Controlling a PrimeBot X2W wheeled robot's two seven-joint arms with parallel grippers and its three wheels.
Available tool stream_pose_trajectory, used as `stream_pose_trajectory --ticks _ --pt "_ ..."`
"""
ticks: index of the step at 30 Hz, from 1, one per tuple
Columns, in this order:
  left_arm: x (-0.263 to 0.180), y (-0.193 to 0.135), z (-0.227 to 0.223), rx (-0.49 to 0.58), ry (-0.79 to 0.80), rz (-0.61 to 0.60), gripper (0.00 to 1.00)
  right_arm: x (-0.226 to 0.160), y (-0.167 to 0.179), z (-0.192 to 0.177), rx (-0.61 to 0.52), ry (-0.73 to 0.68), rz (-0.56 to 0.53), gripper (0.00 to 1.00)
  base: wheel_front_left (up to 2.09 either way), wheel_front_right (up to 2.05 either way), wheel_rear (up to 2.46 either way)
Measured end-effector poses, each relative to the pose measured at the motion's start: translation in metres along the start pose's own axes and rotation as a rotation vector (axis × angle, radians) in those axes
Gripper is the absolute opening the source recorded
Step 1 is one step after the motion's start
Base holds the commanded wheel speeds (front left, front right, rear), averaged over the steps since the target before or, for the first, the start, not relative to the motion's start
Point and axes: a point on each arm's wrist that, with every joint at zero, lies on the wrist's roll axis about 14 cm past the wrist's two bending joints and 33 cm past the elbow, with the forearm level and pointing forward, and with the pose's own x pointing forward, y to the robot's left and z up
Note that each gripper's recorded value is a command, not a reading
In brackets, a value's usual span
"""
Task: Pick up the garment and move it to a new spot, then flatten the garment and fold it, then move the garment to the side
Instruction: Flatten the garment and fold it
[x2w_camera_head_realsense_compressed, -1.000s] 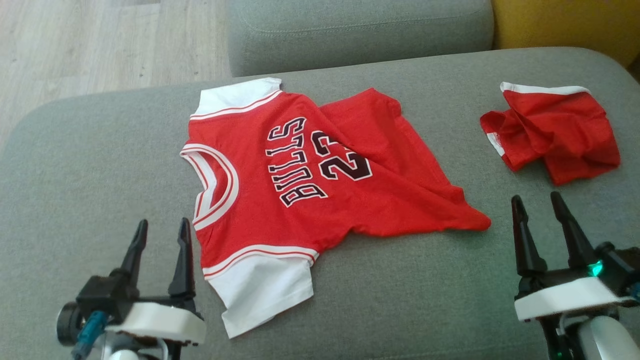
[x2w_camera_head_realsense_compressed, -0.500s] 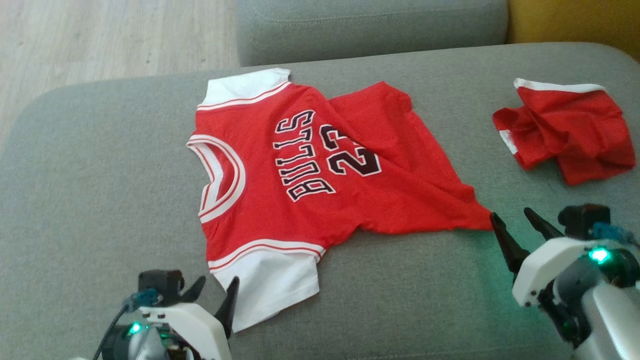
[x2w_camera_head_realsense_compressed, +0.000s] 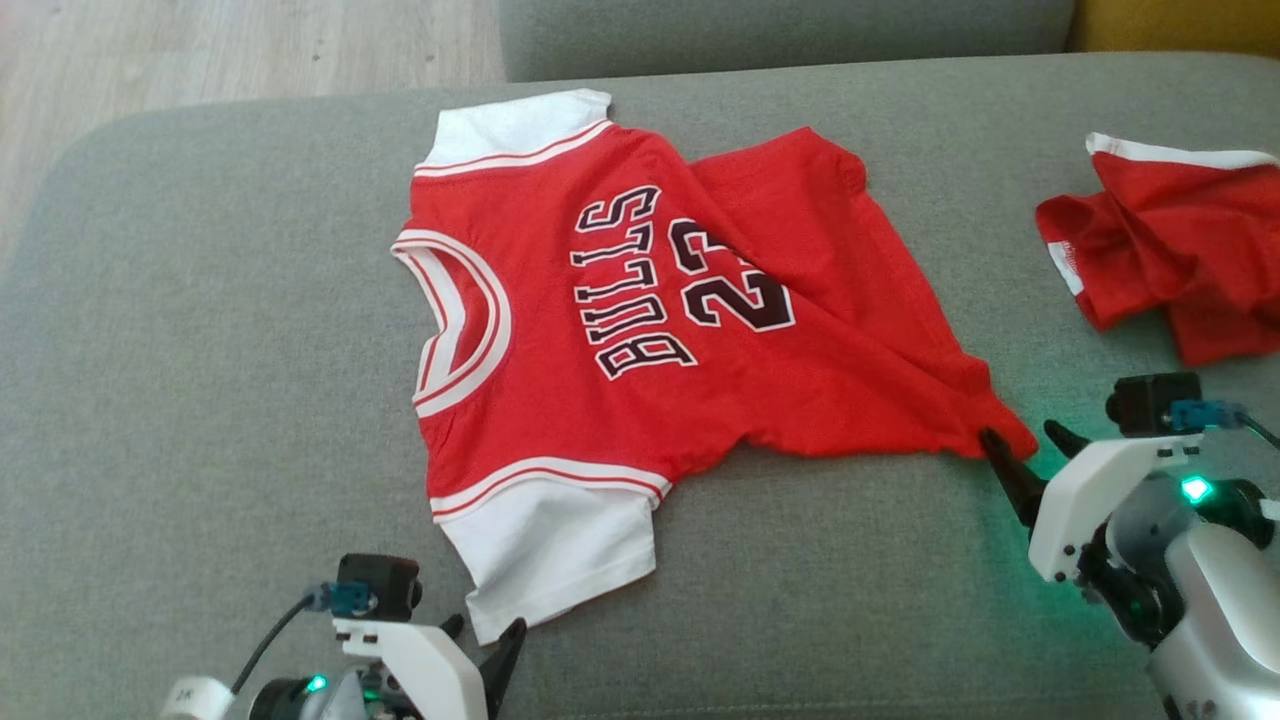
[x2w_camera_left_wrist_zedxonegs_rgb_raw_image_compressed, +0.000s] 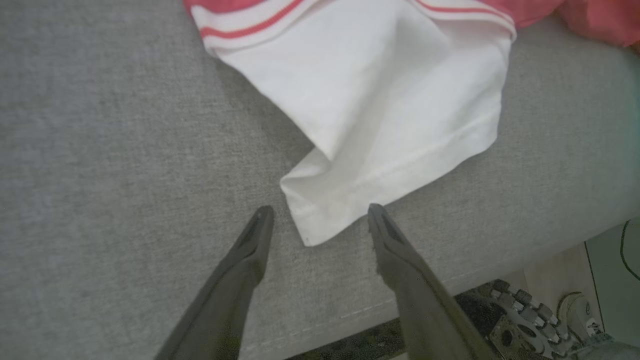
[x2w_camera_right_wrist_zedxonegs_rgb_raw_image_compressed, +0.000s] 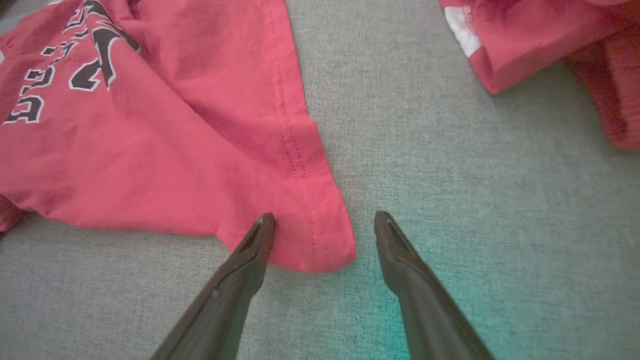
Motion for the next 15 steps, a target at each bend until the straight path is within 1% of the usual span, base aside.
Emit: stream_pose_trajectory --ticks 5,12,13,15 --pt "0.003 0.002 0.0 -0.007 0.009 0.001 1.0 0.006 -0.002 -0.012 -0.001 0.044 0.004 1.0 0.0 0.0 0.0" --pt "0.01 -0.002 0.005 -0.002 0.008 -0.015 1.0 0.014 0.004 -0.012 -0.008 0.048 0.027 1.0 0.0 0.0 0.0" --pt "0.01 -0.002 0.006 -0.002 0.006 -0.015 1.0 0.015 0.005 -0.011 -0.006 0.047 0.03 0.93 0.0 0.0 0.0" --pt "0.011 -0.004 0.005 -0.003 0.008 -0.025 1.0 0.017 0.007 -0.01 -0.006 0.044 0.037 0.71 0.0 0.0 0.0"
